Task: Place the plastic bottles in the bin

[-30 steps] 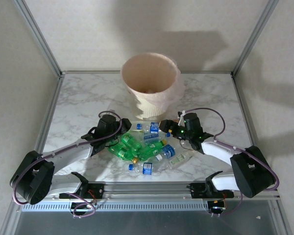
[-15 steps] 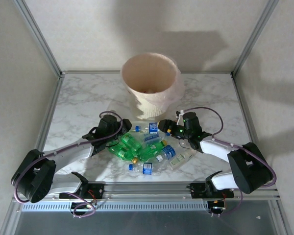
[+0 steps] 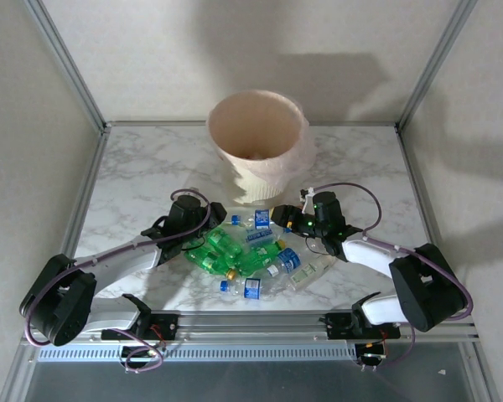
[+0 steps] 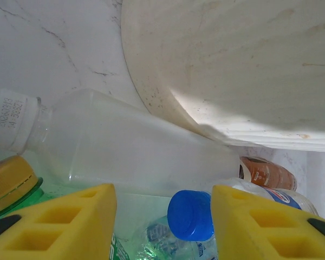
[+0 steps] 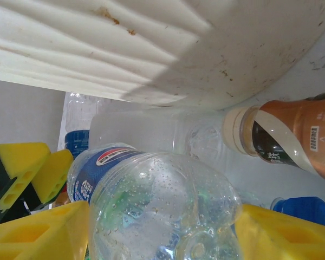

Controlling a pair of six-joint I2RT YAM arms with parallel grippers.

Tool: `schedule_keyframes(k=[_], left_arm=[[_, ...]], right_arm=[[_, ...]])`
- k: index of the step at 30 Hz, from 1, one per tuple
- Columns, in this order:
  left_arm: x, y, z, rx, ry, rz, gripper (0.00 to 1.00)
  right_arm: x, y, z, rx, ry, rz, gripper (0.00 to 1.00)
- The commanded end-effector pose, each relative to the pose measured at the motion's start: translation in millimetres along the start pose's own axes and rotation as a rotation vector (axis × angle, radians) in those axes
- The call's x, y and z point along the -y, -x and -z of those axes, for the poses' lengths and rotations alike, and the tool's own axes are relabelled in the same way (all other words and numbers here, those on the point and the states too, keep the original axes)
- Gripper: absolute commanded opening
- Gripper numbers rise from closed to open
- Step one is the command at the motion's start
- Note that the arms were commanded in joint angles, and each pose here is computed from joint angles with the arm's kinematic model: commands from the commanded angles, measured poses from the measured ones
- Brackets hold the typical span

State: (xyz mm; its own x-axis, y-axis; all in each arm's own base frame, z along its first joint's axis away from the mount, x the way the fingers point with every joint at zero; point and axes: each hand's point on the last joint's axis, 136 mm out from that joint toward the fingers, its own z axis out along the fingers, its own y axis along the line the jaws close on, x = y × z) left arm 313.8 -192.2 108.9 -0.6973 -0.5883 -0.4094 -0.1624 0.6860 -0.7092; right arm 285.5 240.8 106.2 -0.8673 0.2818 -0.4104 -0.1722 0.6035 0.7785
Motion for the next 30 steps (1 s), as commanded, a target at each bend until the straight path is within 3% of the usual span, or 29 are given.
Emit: schedule_keyframes(k=[1, 11, 17, 21, 30], left_arm=[[19.3, 6.6, 3.7, 0.016, -0.044, -0.002, 0.5], [32.7, 28.5, 24.1, 0.092, -0.041, -0.02, 0.58], [29.2, 53.7, 56.3, 0.229, -0.012, 0.016, 0.63], [19.2, 65.6, 69.1, 0.284, 0.027, 0.026, 0.64], [17.8, 66.5, 68.9, 0.281, 0.02, 0.047, 0.63]], right_arm=[[-2.5, 1.3, 5.8, 0.011, -0.001, 0.006, 0.68], [-23.7, 4.7, 30.0, 0.041, 0.026, 0.029, 0.66], [-48.4, 7.3, 54.3, 0.067, 0.046, 0.067, 0.67], [-77.0, 20.0, 74.1, 0.109, 0.071, 0.109, 0.67], [-163.9, 77.0, 116.1, 0.249, 0.155, 0.227, 0.67]])
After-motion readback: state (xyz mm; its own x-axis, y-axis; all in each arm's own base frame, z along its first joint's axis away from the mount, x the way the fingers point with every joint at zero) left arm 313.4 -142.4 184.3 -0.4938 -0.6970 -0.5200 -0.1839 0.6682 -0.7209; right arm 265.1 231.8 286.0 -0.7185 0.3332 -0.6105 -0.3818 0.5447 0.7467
